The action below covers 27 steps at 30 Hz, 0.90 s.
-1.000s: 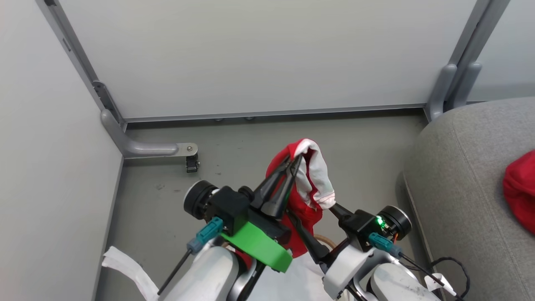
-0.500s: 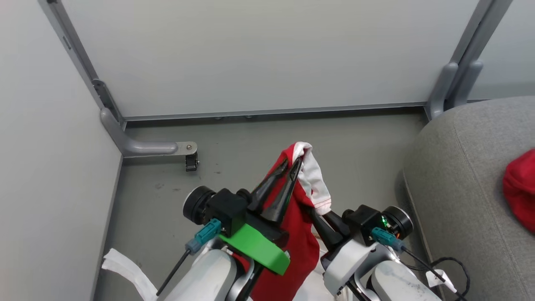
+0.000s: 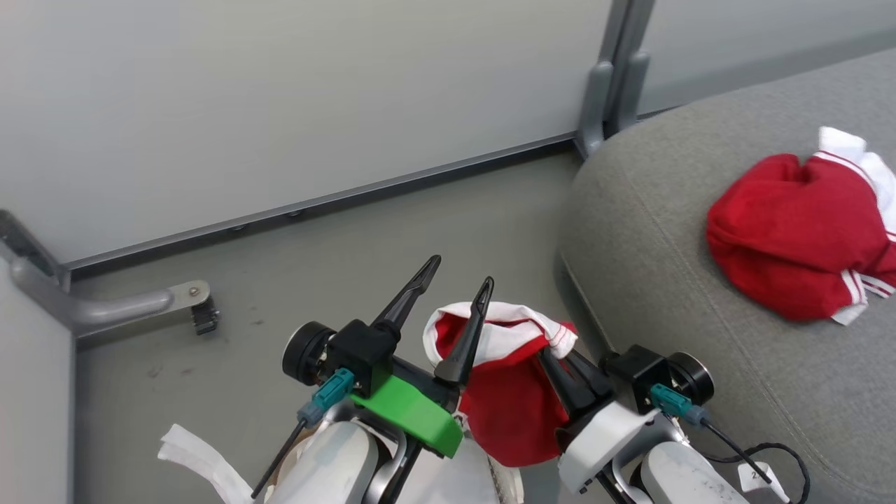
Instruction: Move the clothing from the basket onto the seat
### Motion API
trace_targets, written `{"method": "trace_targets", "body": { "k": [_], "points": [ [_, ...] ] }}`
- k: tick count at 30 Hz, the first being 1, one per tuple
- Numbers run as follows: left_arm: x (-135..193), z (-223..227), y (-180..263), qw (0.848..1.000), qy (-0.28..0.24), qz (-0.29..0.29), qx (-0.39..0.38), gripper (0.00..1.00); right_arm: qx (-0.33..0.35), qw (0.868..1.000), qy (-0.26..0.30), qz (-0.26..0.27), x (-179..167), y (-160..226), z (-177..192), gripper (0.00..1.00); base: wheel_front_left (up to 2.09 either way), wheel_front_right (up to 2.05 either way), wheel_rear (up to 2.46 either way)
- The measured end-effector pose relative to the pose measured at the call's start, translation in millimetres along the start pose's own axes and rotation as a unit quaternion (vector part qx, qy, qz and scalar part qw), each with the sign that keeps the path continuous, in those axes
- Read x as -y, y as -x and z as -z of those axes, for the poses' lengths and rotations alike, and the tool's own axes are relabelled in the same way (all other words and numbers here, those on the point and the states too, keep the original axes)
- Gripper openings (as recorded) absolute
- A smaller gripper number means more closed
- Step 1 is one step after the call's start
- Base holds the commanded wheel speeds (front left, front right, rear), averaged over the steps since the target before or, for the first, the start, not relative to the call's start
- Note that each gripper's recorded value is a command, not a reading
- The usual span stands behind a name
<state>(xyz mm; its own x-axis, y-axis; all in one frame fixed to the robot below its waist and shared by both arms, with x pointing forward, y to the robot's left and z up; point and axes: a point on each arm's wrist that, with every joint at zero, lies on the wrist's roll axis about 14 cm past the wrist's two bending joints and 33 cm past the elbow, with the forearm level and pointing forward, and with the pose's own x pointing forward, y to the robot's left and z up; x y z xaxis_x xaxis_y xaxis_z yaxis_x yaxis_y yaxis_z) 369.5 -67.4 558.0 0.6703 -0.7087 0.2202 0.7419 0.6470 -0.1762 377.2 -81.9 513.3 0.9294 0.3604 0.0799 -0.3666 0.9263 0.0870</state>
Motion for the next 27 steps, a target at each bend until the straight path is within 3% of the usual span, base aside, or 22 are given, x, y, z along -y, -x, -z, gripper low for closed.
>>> {"method": "trace_targets", "body": {
  "k": [10, 15, 21, 27],
  "points": [
    [54.5, 29.2, -32.8, 0.994, 0.035, 0.096, -0.029, 1.00, -0.008, 0.992, 0.025, 0.121, 71.6, 54.1, -2.6, 0.00, 0.00, 0.00, 0.00],
    [73.3, 51.3, -39.8, 0.989, 0.049, 0.129, -0.056, 1.00, 0.029, 0.982, 0.083, 0.167, 120.5, 61.4, -46.7, 0.00, 0.00, 0.00, 0.00],
    [81.5, 76.8, -39.7, 0.983, 0.065, 0.148, -0.084, 1.00, 0.060, 0.954, 0.204, 0.211, 195.1, 64.4, -122.7, 0.00, 0.00, 0.00, 0.00],
    [64.4, 92.1, -40.6, 0.983, 0.067, 0.142, -0.097, 1.00, 0.076, 0.907, 0.311, 0.274, 269.9, 67.4, -203.9, 0.00, 0.00, 0.00, 0.00]
  ]
}}
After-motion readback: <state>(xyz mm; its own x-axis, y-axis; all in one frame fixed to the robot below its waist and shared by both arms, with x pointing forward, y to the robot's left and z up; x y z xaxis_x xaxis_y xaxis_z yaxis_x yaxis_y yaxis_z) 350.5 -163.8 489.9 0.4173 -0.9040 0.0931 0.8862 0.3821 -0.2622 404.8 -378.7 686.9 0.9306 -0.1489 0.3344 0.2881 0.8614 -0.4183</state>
